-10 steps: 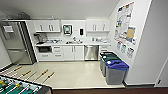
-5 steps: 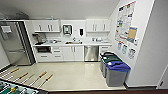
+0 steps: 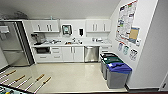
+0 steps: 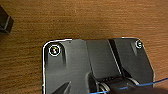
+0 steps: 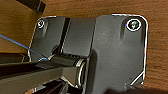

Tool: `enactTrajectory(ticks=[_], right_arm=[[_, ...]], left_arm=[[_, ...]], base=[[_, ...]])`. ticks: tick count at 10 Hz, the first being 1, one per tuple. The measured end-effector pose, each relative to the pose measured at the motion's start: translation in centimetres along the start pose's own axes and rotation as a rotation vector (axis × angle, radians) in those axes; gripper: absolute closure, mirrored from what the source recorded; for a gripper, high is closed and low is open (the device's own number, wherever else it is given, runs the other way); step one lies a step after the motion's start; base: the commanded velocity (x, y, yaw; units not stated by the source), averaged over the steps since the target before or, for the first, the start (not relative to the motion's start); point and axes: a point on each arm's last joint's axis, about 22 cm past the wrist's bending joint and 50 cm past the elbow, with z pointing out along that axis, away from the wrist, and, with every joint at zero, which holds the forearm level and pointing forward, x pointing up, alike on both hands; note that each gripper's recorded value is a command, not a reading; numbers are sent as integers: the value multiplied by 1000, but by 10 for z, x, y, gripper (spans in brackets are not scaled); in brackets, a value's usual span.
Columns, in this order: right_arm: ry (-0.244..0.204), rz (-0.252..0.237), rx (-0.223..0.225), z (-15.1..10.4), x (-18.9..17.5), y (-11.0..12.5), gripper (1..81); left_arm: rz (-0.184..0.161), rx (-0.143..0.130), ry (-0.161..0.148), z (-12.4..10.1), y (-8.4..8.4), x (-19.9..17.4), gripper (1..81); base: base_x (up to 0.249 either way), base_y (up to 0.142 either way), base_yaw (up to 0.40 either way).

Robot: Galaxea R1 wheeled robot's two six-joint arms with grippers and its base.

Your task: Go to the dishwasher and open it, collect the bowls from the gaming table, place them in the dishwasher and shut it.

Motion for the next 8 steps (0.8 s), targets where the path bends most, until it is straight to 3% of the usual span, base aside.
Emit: enactTrajectory(ticks=[8], right_arm=[[-1,0,-1,0,0,1,10]], left_arm=[[0,-1,1,0,0,0,10]], base=[[116,0,0]])
